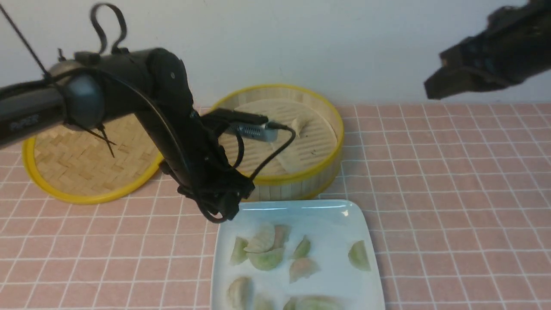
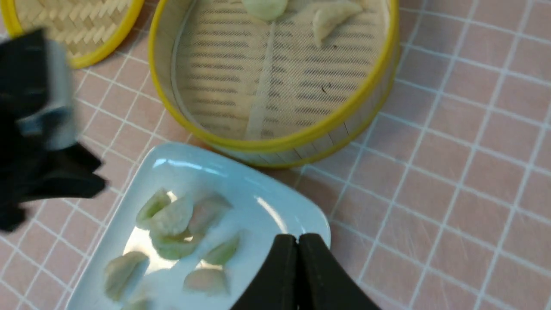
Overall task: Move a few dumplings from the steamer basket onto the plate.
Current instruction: Use the right arm to grab a dumpling from inside the steamer
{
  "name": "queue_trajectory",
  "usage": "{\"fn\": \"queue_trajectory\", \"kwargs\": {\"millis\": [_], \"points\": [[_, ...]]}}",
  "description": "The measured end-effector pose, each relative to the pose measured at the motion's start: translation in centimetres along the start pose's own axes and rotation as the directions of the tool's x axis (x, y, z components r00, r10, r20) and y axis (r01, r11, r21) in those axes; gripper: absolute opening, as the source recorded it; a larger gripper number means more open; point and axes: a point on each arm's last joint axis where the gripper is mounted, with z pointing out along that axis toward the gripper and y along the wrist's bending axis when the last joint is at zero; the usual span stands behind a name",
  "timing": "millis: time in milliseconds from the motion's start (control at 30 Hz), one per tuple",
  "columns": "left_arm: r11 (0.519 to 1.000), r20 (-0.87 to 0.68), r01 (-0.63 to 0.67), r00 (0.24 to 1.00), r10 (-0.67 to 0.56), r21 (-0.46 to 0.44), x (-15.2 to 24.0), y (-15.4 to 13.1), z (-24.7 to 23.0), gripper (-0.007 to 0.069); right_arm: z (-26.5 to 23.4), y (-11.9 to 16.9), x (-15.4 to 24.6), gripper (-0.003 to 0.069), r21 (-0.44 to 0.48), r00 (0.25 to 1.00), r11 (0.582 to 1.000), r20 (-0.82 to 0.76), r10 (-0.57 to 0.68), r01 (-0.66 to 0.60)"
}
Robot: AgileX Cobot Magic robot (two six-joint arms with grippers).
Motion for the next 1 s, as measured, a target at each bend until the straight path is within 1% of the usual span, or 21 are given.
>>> {"fn": "queue_trajectory", "kwargs": {"millis": [67, 100, 167, 233, 267, 333, 367, 400, 467, 500, 567, 600, 633, 733, 767, 833, 1000], "points": [[1.000, 0.045, -0.007, 0.999, 0.008, -0.023, 0.7, -0.7, -2.9, 0.0041, 2.0, -0.3, -1.8, -0.0006, 0.005, 1.000, 1.000, 0.003, -0.010, 0.010], [1.000, 0.070, -0.009, 0.998, 0.011, -0.030, 1.2, -1.2, -4.5, 0.0020, 3.3, -0.6, -2.6, -0.0002, 0.010, 1.000, 1.000, 0.010, -0.008, 0.008], [0.999, 0.121, -0.015, 0.992, 0.019, -0.037, 2.4, -2.2, -7.6, 0.0001, 5.6, -1.3, -4.1, 0.0015, 0.017, 1.000, 1.000, 0.029, -0.004, 0.004], [0.999, 0.150, -0.022, 0.988, 0.027, -0.040, 3.2, -2.7, -9.2, -0.0005, 7.3, -1.7, -5.0, 0.0029, 0.017, 0.999, 1.000, 0.036, -0.006, 0.005], [0.999, 0.184, -0.031, 0.982, 0.038, -0.044, 4.2, -3.4, -11.2, -0.0006, 9.5, -2.1, -5.9, 0.0062, 0.013, 0.999, 1.000, 0.035, -0.013, 0.013], [0.998, 0.243, -0.043, 0.969, 0.054, -0.051, 5.6, -4.3, -13.6, -0.0006, 12.7, -2.3, -6.7, 0.0112, 0.006, 0.999, 0.999, 0.025, -0.041, 0.041], [0.998, 0.242, -0.043, 0.969, 0.054, -0.051, 5.6, -4.3, -13.6, -0.0006, 12.7, -2.3, -6.7, 0.0112, 0.006, 0.999, 0.999, 0.025, -0.041, 0.041], [0.997, 0.287, -0.054, 0.956, 0.069, -0.060, 6.7, -4.8, -15.2, -0.0006, 15.3, -2.4, -7.2, 0.0169, 0.002, 0.997, 0.997, 0.020, -0.081, 0.081], [0.996, 0.317, -0.062, 0.945, 0.082, -0.071, 7.5, -5.2, -16.3, -0.0006, 17.7, -2.6, -7.3, 0.0227, 0.002, 0.993, 0.994, 0.012, -0.114, 0.114], [0.994, 0.331, -0.065, 0.939, 0.090, -0.086, 8.1, -5.3, -17.0, -0.0006, 19.4, -2.7, -7.6, 0.0281, 0.004, 0.991, 0.991, 0.022, -0.134, 0.134], [0.992, 0.341, -0.058, 0.936, 0.092, -0.110, 8.6, -5.4, -17.6, -0.0006, 21.0, -2.9, -7.6, 0.0334, 0.004, 0.989, 0.989, 0.021, -0.145, 0.145], [0.991, 0.354, -0.042, 0.932, 0.084, -0.126, 9.0, -5.4, -18.1, -0.0006, 22.3, -3.2, -7.6, 0.0382, 0.005, 0.988, 0.988, 0.019, -0.153, 0.153], [0.990, 0.360, -0.030, 0.929, 0.079, -0.140, 9.3, -5.3, -18.4, -0.0006, 23.2, -3.4, -7.5, 0.0414, 0.007, 0.987, 0.987, 0.016, -0.158, 0.158], [0.983, 0.375, 0.004, 0.924, 0.066, -0.184, 9.9, -5.1, -19.1, -0.0006, 25.7, -3.9, -6.9, 0.0477, 0.007, 0.984, 0.984, 0.002, -0.177, 0.177], [0.982, 0.376, 0.007, 0.924, 0.065, -0.188, 9.9, -5.0, -19.1, -0.0006, 25.7, -3.9, -7.0, 0.0481, 0.007, 0.984, 0.984, 0.006, -0.178, 0.178], [0.976, 0.383, 0.030, 0.922, 0.056, -0.214, 10.1, -4.8, -19.4, -0.0006, 27.4, -3.9, -6.4, 0.0504, 0.000, 0.978, 0.978, -0.011, -0.208, 0.208], [0.968, 0.378, 0.041, 0.924, 0.058, -0.249, 10.2, -4.5, -19.5, -0.0006, 30.0, -3.2, -5.1, 0.0513, -0.015, 0.966, 0.967, -0.031, -0.255, 0.255]]}}
